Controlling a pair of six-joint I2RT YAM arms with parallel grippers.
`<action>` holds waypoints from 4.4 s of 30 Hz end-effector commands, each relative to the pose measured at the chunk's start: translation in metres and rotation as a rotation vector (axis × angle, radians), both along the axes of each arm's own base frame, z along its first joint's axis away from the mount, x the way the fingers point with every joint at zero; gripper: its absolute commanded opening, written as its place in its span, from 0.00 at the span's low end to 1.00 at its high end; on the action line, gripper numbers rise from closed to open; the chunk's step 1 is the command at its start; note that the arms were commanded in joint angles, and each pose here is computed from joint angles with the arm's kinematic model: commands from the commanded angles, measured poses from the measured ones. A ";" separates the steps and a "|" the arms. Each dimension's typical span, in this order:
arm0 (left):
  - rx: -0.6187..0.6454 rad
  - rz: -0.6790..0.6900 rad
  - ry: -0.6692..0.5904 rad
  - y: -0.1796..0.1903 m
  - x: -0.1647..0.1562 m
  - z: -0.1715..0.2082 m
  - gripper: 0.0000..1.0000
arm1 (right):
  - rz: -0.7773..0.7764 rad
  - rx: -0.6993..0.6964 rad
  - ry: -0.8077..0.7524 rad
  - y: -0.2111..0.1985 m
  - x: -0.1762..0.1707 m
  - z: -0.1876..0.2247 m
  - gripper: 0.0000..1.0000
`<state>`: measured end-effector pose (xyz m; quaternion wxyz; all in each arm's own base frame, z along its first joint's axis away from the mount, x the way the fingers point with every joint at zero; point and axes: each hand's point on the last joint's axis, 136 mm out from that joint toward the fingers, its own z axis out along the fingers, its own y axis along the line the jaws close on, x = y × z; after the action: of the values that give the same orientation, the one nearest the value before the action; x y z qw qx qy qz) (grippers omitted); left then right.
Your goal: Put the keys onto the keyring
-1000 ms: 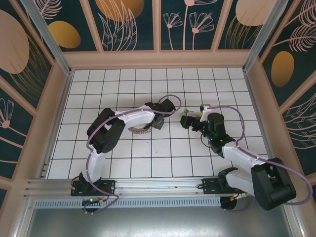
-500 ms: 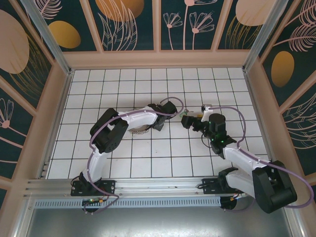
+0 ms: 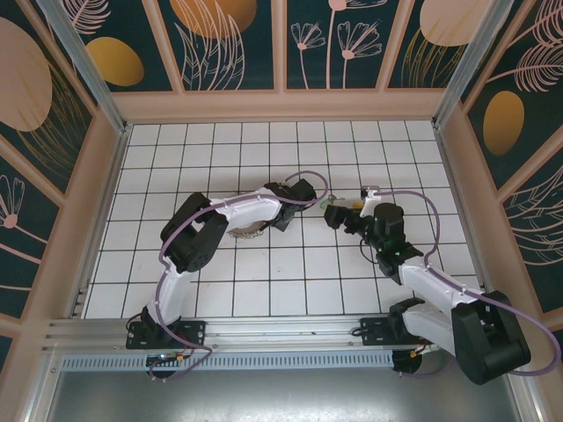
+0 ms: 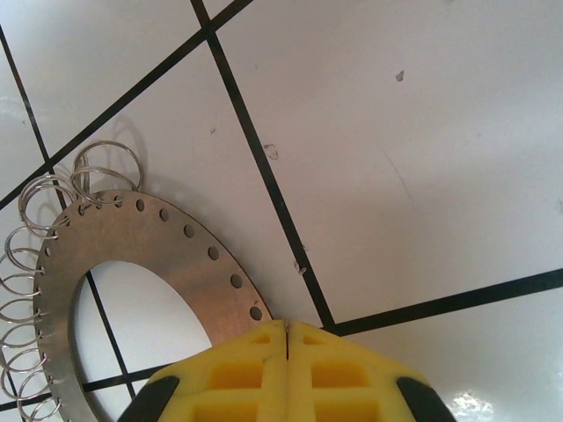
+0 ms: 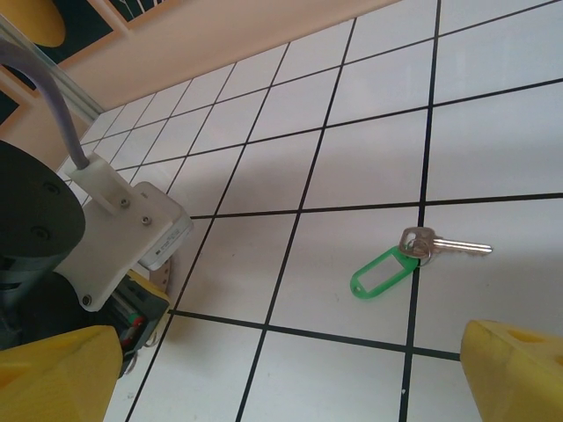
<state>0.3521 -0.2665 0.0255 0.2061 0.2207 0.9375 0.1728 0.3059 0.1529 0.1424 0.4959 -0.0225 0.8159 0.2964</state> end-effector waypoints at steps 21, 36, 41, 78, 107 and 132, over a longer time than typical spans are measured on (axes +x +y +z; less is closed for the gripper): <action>-0.418 -0.178 -0.132 -0.039 -0.021 0.138 0.00 | 0.128 0.097 -0.072 0.014 -0.011 0.018 0.98; -0.760 -0.471 -0.291 -0.052 -0.067 0.204 0.00 | 0.423 0.238 -0.280 0.046 -0.051 0.072 0.58; -0.850 -0.568 -0.304 -0.060 -0.083 0.219 0.00 | 0.480 0.251 -0.336 0.051 -0.061 0.088 0.53; -1.021 -0.942 -0.273 -0.066 -0.154 0.260 0.00 | 0.859 0.226 -0.562 0.102 -0.122 0.140 0.47; -1.089 -1.059 -0.193 -0.072 -0.179 0.261 0.00 | 0.942 0.174 -0.633 0.120 -0.143 0.130 0.37; -1.009 -0.999 -0.283 -0.038 -0.184 0.251 0.54 | 0.882 0.078 -0.784 0.108 -0.153 0.142 0.00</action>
<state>0.1706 -0.3097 0.2718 0.4371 0.4742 0.6651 -0.3766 0.1616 0.2625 0.2755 0.5709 -0.4315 0.5038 0.4838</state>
